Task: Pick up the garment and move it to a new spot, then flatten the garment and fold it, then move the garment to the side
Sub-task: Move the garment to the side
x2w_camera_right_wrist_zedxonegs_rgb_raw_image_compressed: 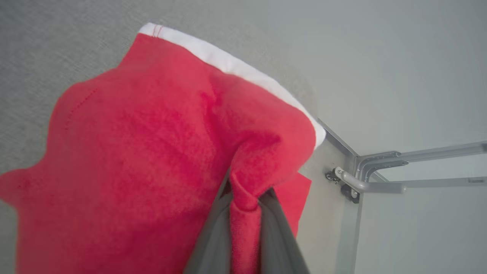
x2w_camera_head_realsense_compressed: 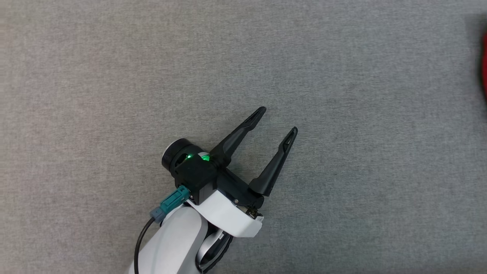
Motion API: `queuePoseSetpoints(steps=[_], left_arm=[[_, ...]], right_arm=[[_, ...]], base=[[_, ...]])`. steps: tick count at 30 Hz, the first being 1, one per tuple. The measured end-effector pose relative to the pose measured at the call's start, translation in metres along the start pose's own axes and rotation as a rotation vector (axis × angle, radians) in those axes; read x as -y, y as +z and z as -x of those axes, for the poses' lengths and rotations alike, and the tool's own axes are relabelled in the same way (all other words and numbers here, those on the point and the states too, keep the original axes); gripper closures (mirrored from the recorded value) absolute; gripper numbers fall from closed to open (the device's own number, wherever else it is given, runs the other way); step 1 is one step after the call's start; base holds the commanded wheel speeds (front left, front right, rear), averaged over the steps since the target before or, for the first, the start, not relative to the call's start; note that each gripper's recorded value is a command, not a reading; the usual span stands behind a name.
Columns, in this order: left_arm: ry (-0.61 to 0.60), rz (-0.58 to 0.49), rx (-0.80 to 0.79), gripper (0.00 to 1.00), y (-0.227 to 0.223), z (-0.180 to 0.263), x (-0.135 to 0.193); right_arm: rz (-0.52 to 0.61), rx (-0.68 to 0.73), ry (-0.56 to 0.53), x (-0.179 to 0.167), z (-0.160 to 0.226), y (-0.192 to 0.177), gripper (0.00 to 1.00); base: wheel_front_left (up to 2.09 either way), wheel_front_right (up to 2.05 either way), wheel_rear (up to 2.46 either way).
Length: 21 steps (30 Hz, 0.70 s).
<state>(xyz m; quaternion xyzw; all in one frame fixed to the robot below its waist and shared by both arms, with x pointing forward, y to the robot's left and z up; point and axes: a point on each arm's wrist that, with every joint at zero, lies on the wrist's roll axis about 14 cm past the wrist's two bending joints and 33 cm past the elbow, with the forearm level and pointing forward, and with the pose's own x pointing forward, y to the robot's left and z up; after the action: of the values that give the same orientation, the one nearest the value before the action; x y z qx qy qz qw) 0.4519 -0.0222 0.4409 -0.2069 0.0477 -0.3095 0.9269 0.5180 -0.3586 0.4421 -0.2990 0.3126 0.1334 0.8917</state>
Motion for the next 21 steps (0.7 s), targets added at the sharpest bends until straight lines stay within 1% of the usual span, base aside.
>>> queuePoseSetpoints(steps=[5,8,14,21], left_arm=[[0.034,-0.009,-0.008,0.0,0.0,0.006,-0.011],[0.059,-0.007,-0.002,0.0,0.002,0.01,-0.018],[0.086,-0.007,-0.008,0.0,0.002,0.016,-0.026],[0.143,-0.002,0.029,0.0,0.015,0.018,-0.048]], right_arm=[[0.054,-0.065,-0.04,0.024,0.006,-0.015,1.0],[0.082,-0.105,-0.048,0.03,0.005,-0.025,1.0],[0.187,-0.203,-0.074,0.044,-0.001,-0.044,1.0],[0.191,-0.285,-0.072,0.044,-0.016,-0.07,1.0]], base=[[0.0,0.0,0.0],[0.0,0.0,0.0],[0.0,0.0,0.0],[0.0,0.0,0.0]])
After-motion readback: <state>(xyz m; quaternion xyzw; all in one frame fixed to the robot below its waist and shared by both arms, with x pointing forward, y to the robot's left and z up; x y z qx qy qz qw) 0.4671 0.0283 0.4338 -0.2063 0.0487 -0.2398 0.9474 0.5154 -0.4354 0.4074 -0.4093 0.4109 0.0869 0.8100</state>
